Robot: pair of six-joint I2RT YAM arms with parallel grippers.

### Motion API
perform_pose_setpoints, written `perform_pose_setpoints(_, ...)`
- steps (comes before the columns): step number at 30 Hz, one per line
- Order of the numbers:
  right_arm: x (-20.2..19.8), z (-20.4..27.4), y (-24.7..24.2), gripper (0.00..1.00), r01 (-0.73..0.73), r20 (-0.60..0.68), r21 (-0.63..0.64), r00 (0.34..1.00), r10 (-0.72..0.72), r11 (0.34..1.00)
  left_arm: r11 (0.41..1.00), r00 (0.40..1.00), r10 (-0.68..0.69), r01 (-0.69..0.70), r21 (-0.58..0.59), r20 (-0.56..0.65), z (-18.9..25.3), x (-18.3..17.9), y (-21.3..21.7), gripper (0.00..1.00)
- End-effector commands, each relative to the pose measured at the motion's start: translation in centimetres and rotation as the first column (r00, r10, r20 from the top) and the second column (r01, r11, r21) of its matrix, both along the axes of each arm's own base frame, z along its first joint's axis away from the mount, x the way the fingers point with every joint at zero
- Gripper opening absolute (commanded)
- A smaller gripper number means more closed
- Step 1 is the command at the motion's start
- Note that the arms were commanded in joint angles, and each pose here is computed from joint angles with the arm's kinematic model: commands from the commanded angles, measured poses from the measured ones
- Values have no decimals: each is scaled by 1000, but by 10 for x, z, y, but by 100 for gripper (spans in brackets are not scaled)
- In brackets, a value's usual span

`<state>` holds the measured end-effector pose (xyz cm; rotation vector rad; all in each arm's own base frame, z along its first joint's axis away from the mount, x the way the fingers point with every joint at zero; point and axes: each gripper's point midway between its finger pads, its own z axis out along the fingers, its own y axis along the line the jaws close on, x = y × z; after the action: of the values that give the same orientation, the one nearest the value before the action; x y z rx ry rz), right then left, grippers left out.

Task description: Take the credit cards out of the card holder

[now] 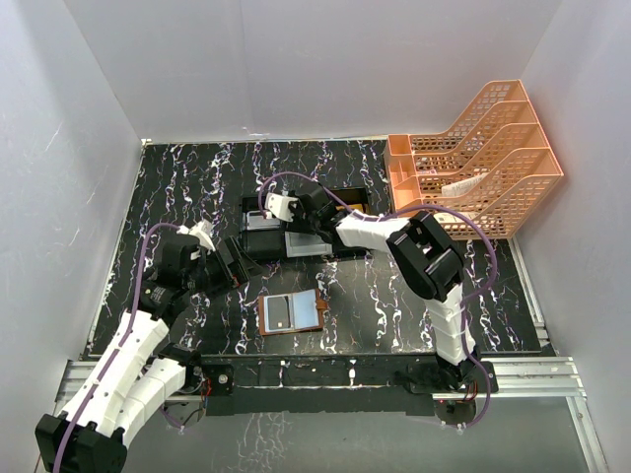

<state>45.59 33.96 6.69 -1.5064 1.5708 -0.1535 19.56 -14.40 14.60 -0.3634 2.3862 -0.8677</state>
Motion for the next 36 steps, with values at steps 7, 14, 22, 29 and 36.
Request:
perform_pose_setpoints(7,-4,65,5,58,19,28,187,999,-24,982,997,998,-57,56,-50,-10,1,-5,-11,99)
perform_pose_setpoints(14,0,133,-20,72,201,34,462,969,-243,864,996,998,-62,61,-58,-15,-2,-6,-12,99)
perform_pose_setpoints(22,-24,188,-71,98,497,-237,715,834,-499,492,1000,1000,22,-22,-8,-19,-6,-3,2,99)
perform_pose_setpoints(29,-79,170,-70,98,670,-564,663,740,-367,333,994,992,110,-111,6,64,7,0,16,99)
perform_pose_setpoints(36,-163,124,-23,85,849,-885,462,459,76,257,997,997,70,-68,-40,27,-2,-2,5,99)
